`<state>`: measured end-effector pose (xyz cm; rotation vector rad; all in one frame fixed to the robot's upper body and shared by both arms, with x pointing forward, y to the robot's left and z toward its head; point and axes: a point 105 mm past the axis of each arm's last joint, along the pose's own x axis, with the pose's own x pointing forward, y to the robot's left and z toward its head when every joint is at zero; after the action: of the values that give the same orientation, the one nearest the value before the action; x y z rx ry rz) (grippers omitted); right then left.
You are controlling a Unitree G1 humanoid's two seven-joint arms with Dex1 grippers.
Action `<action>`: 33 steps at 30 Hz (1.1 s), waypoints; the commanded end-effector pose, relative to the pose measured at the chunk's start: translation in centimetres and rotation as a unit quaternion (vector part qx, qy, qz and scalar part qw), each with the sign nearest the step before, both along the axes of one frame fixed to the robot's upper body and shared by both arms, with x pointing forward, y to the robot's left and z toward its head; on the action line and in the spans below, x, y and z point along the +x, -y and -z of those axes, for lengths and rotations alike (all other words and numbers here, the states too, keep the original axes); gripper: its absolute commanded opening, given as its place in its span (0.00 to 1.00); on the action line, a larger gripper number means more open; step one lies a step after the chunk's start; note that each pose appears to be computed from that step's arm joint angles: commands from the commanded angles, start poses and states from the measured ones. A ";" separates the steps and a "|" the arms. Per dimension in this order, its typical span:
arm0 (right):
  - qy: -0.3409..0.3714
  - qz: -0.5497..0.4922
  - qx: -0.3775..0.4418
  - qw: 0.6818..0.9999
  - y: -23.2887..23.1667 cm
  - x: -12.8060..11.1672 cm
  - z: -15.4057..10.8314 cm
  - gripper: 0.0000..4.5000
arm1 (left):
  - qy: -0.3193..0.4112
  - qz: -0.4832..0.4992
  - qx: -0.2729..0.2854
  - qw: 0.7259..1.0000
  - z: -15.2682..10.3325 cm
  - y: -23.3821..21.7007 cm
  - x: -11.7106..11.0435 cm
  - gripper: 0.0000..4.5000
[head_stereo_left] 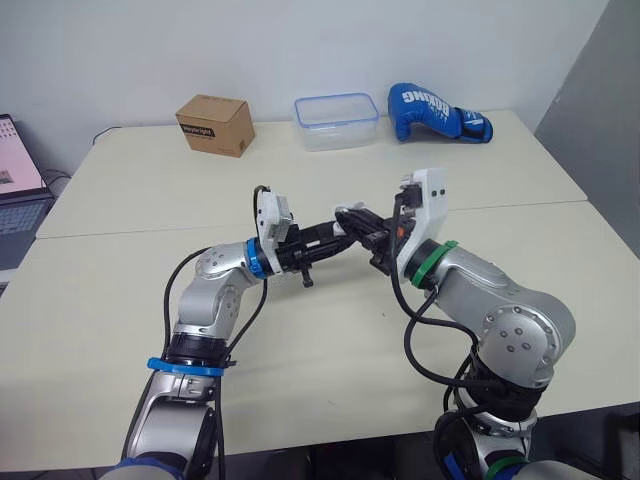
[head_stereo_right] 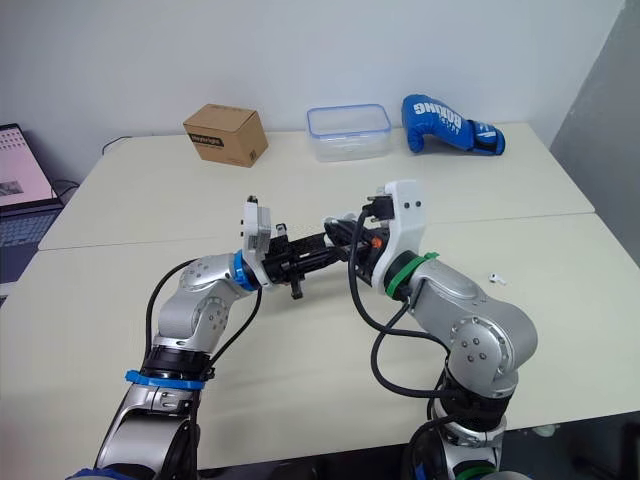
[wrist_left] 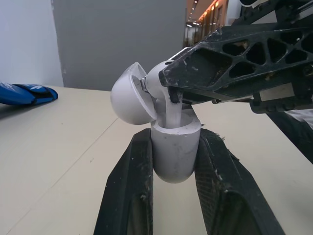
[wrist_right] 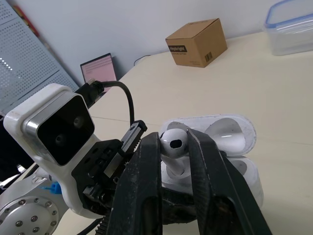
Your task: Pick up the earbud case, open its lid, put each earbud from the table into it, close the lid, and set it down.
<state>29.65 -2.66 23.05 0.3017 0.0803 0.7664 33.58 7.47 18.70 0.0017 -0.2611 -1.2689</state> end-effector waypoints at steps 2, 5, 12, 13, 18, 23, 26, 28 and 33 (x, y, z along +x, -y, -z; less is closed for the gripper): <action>0.014 -0.023 0.007 1.000 -1.0 -0.9 -0.9 0.09 | 0.051 -0.004 -0.023 0.998 -2.7 0.5 -0.4 0.17; 0.010 -0.026 0.005 1.000 -1.1 -0.9 -0.7 0.09 | 0.055 -0.007 -0.026 0.998 -3.0 0.8 -0.4 0.17; 0.007 -0.032 0.000 0.999 -1.1 -1.0 -0.6 0.31 | 0.054 -0.002 -0.028 0.998 -3.2 0.8 -0.8 0.17; 0.012 -0.027 0.002 1.000 -1.0 -0.9 -0.8 0.38 | 0.054 -0.001 -0.028 0.998 -3.2 0.8 -0.8 0.17; 0.042 -0.011 0.003 0.999 -0.4 -0.7 -1.4 0.54 | 0.052 0.000 -0.028 0.998 -3.2 0.7 -0.9 0.17; 0.072 0.005 -0.010 0.997 0.8 -0.3 -1.9 0.54 | 0.050 0.001 -0.026 0.998 -3.1 0.5 -1.0 0.17; 0.084 0.004 -0.021 0.996 1.3 -0.4 -2.0 0.54 | 0.049 0.002 -0.026 0.998 -3.1 0.5 -1.0 0.17; 0.089 0.002 -0.025 0.996 1.5 -0.4 -2.0 0.54 | 0.048 0.002 -0.027 0.998 -3.1 0.4 -1.0 0.17; 0.124 -0.045 0.006 0.991 2.0 -1.8 -3.7 0.54 | 0.047 0.001 -0.028 0.999 -3.0 0.2 -1.1 0.17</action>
<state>29.02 -4.54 25.03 0.2058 -0.0570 0.8342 33.04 7.03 20.44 -0.0012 -0.3178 -1.2578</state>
